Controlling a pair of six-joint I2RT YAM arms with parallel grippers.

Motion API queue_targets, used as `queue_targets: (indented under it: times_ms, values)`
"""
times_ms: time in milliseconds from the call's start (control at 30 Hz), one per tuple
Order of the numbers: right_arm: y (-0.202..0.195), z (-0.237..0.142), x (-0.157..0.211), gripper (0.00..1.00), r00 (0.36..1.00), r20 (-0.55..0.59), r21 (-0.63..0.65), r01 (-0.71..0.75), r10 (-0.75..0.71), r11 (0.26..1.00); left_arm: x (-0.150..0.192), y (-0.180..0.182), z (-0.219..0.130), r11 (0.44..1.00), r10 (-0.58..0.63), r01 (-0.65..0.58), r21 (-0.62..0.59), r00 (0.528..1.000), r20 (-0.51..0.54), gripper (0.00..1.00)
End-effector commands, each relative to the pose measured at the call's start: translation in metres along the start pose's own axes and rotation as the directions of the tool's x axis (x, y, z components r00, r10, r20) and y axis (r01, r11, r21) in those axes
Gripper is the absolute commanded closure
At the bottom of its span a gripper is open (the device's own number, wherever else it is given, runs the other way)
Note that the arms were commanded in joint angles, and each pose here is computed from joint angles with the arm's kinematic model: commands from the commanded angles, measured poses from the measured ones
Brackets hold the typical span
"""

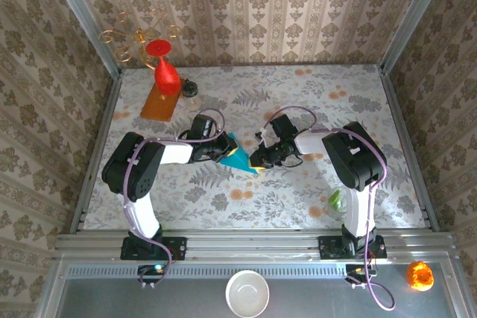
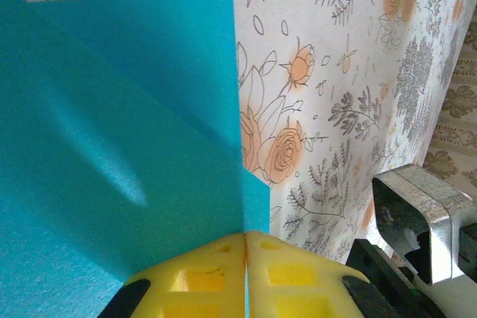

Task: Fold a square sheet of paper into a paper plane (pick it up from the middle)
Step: Fourth fold the wing at the center of the table.

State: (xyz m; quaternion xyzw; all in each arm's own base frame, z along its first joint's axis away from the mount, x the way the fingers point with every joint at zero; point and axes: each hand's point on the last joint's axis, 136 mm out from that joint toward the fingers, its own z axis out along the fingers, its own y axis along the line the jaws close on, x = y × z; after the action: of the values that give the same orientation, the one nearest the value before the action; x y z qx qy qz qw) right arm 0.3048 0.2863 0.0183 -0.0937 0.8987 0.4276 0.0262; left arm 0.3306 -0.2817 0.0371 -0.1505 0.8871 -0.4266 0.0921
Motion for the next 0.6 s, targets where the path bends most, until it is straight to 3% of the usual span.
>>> queue_targets:
  times_ms: [0,233,567]
  values:
    - [-0.015,0.002,0.011,0.85,0.998,-0.032,0.028,-0.059,0.06,0.998,-0.005,0.001,0.002,1.0,0.007,-0.007,-0.008,1.0,-0.007,0.89]
    - [0.005,-0.017,0.006,0.73,1.0,0.017,0.012,0.014,-0.014,1.0,-0.006,0.003,0.002,1.0,-0.002,0.002,-0.018,1.0,-0.005,0.89]
    - [-0.001,-0.028,0.003,0.61,0.995,0.047,0.131,0.079,-0.086,0.988,-0.007,0.003,0.003,1.0,-0.007,0.007,-0.019,1.0,-0.005,0.89]
